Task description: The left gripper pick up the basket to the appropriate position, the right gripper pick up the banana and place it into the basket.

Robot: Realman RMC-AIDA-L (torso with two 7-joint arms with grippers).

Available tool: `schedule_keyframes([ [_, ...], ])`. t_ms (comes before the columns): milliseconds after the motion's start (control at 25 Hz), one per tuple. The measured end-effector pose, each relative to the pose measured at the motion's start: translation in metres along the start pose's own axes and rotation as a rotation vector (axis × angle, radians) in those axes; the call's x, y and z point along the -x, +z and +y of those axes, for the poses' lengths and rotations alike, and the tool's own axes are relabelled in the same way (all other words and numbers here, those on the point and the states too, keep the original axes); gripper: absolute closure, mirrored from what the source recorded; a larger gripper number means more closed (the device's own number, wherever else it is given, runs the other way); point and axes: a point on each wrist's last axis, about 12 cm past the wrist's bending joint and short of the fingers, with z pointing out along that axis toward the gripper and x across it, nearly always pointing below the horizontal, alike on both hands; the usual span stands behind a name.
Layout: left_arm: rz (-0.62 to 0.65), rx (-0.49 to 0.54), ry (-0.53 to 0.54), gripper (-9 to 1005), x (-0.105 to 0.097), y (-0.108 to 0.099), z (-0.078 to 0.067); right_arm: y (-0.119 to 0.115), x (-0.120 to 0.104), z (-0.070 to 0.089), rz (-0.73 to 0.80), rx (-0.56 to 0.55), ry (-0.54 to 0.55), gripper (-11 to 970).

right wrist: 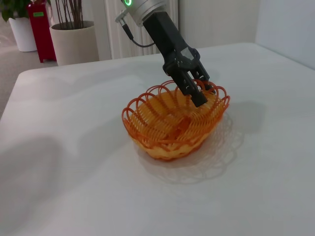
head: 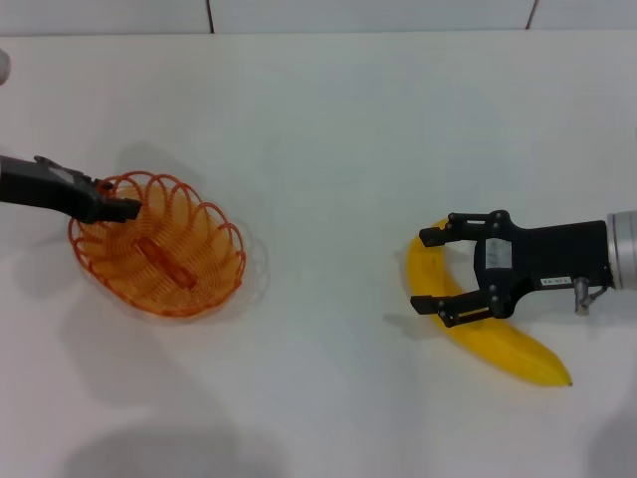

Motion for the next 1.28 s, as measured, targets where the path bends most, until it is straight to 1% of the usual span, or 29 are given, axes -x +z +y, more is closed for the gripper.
schedule_keyframes([
  [280, 0.006, 0.002, 0.010, 481, -0.001, 0.000, 0.000, 0.000, 0.001, 0.000, 0.000, 0.000, -0.003, 65],
  [480, 0.007, 0.003, 0.010, 660, -0.002, 0.000, 0.000, 0.000, 0.001, 0.000, 0.000, 0.001, -0.003, 65],
  [720, -0.005, 0.000, 0.017, 654, -0.004, 0.001, 0.000, 0.000, 0.000, 0.000, 0.000, 0.001, -0.003, 65],
  [920, -0.006, -0.001, 0.052, 768, -0.006, 0.000, 0.000, 0.000, 0.000, 0.000, 0.000, 0.001, -0.003, 65],
  [1080, -0.008, -0.018, 0.057, 838, -0.005, -0.001, -0.002, 0.000, 0.000, 0.001, 0.000, 0.000, -0.003, 66],
  [1160, -0.024, -0.038, 0.059, 873, -0.003, -0.005, -0.003, 0.000, -0.001, 0.001, 0.000, -0.001, -0.003, 66],
  [1280, -0.095, -0.098, 0.066, 878, 0.002, -0.019, -0.007, 0.000, -0.001, 0.000, 0.000, -0.001, -0.003, 66],
])
